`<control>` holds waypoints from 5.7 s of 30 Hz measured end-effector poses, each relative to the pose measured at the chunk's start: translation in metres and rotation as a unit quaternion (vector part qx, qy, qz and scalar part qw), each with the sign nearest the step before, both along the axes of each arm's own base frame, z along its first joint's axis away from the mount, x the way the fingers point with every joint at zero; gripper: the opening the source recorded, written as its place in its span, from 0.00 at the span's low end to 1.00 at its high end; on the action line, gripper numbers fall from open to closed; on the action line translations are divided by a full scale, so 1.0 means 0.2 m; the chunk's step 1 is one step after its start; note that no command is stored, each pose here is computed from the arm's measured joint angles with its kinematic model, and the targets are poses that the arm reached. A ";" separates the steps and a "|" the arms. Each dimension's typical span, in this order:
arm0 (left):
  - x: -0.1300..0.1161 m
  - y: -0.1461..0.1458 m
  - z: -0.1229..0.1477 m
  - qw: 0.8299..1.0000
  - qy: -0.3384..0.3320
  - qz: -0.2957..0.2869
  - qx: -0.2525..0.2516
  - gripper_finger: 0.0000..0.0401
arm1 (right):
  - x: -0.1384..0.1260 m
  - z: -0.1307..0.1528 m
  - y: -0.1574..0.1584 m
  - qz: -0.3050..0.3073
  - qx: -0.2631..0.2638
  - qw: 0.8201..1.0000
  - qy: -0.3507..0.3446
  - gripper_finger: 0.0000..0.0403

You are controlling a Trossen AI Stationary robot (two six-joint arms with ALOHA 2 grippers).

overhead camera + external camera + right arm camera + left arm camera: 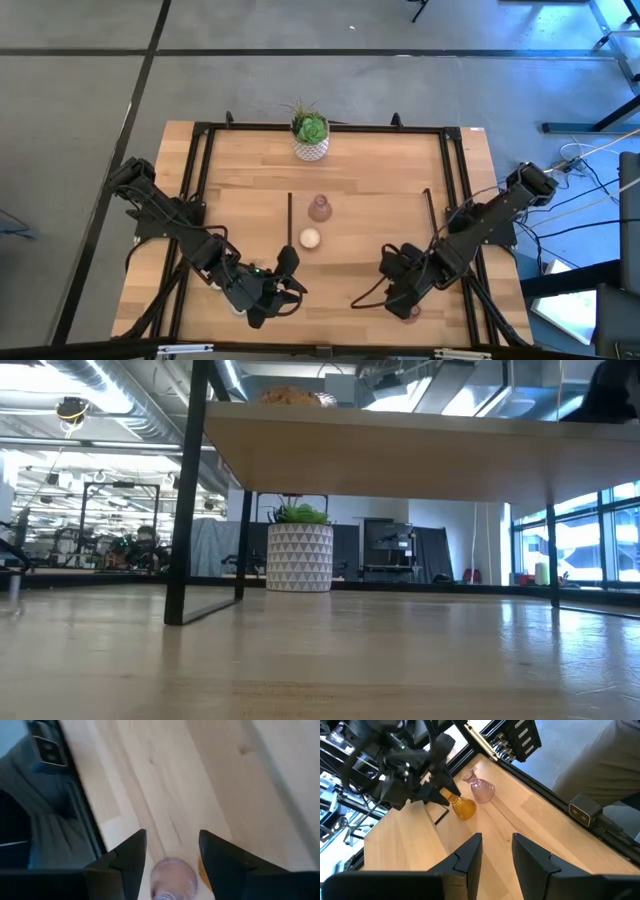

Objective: Pick & Place candle stick holders
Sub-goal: Adjust the shelf, then adjust the pink glass handle holder

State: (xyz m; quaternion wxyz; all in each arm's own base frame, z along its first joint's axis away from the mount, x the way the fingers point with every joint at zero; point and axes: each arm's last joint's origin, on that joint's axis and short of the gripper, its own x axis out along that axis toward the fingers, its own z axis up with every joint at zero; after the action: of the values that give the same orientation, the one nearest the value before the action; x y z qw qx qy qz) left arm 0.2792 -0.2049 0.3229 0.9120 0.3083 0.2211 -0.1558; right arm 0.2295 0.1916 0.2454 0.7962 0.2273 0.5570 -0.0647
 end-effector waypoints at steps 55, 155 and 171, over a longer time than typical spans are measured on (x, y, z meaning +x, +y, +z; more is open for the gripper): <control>0.07 0.13 -0.01 0.993 -0.012 0.116 0.019 0.11 | -0.28 0.39 -0.05 -0.132 -0.142 0.976 0.102 0.00; 0.01 0.12 -0.01 0.976 -0.037 0.205 0.057 0.01 | -0.29 0.07 -0.50 -0.176 -0.067 0.982 -0.016 0.00; 0.04 0.10 0.03 0.977 -0.075 0.197 0.045 0.00 | -0.31 0.18 -0.50 -0.162 -0.095 0.982 -0.015 0.00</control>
State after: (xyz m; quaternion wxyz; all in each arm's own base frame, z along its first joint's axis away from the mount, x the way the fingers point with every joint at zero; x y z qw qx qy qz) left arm 0.2868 -0.1847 0.3294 0.9241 0.3099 0.2154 0.0605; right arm 0.1668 0.0917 0.2808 0.8015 0.2386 0.4921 -0.2420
